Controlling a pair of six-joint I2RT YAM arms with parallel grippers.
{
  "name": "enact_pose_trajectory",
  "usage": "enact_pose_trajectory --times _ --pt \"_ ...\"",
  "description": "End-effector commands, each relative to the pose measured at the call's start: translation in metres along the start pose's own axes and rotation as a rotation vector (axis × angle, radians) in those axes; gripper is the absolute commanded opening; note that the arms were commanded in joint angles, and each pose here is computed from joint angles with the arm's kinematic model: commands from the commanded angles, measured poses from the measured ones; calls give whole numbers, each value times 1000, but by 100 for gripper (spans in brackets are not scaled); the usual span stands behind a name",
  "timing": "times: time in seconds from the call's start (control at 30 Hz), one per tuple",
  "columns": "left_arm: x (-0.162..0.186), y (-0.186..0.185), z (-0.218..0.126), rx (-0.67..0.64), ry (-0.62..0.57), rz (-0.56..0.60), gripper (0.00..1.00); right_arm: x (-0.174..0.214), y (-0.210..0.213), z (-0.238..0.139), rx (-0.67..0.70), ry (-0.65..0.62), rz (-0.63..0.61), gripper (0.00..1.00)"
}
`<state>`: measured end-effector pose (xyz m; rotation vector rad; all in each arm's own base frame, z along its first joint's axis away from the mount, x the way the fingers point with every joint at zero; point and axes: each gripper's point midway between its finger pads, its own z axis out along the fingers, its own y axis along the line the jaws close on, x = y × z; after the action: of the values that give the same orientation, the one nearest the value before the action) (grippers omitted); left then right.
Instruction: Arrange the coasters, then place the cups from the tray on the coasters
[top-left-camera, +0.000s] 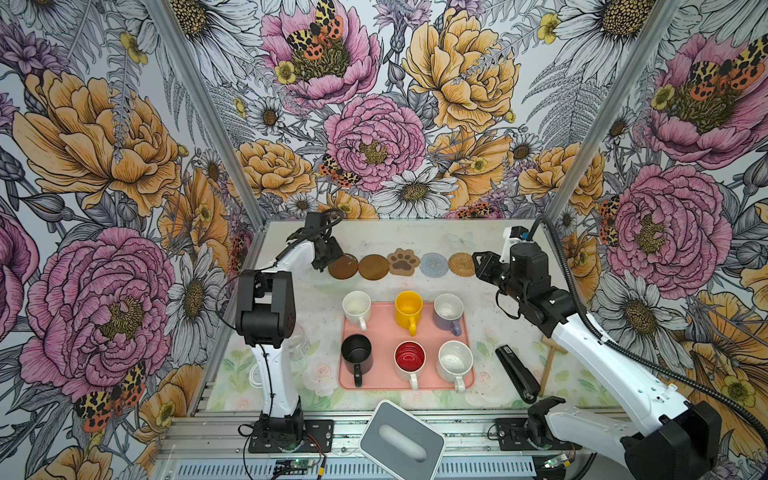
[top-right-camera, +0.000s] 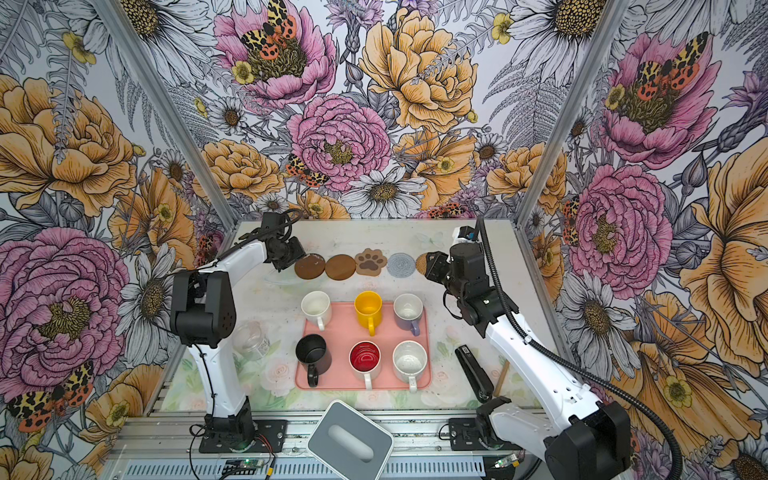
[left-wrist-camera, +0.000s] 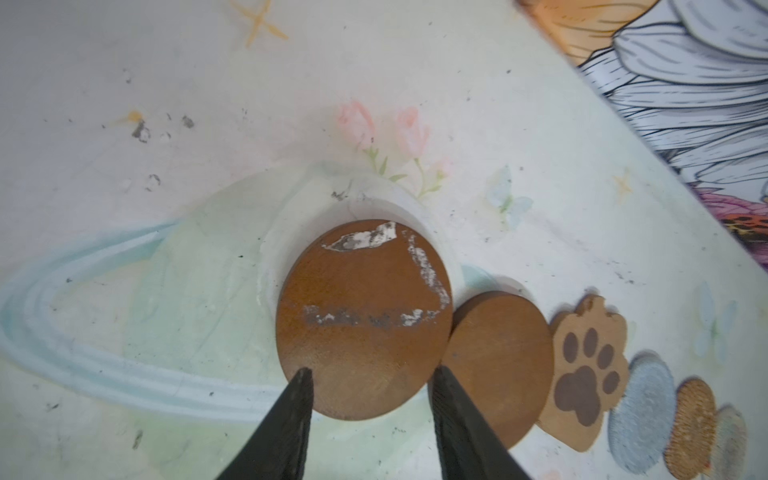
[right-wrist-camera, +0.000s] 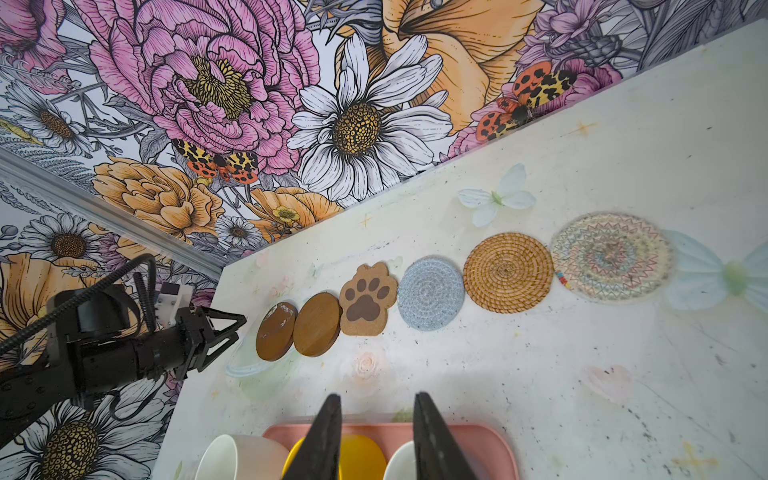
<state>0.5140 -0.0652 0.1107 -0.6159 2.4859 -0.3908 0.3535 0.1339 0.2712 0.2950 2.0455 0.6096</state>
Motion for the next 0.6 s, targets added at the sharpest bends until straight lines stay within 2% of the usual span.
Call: enact_pose_trajectory --times 0.0,0.23,0.47,0.57 --pt "-3 -37 -29 107 -26 58 46 -6 4 0 -8 -20 3 32" --pt "47 -69 -23 156 107 185 29 -3 5 4 -10 -6 0 32" --pt "89 -83 6 144 220 263 1 -4 4 3 -7 -10 -3 32" --pt "102 -84 15 129 252 289 0 -4 3 1 -4 -16 -7 32"
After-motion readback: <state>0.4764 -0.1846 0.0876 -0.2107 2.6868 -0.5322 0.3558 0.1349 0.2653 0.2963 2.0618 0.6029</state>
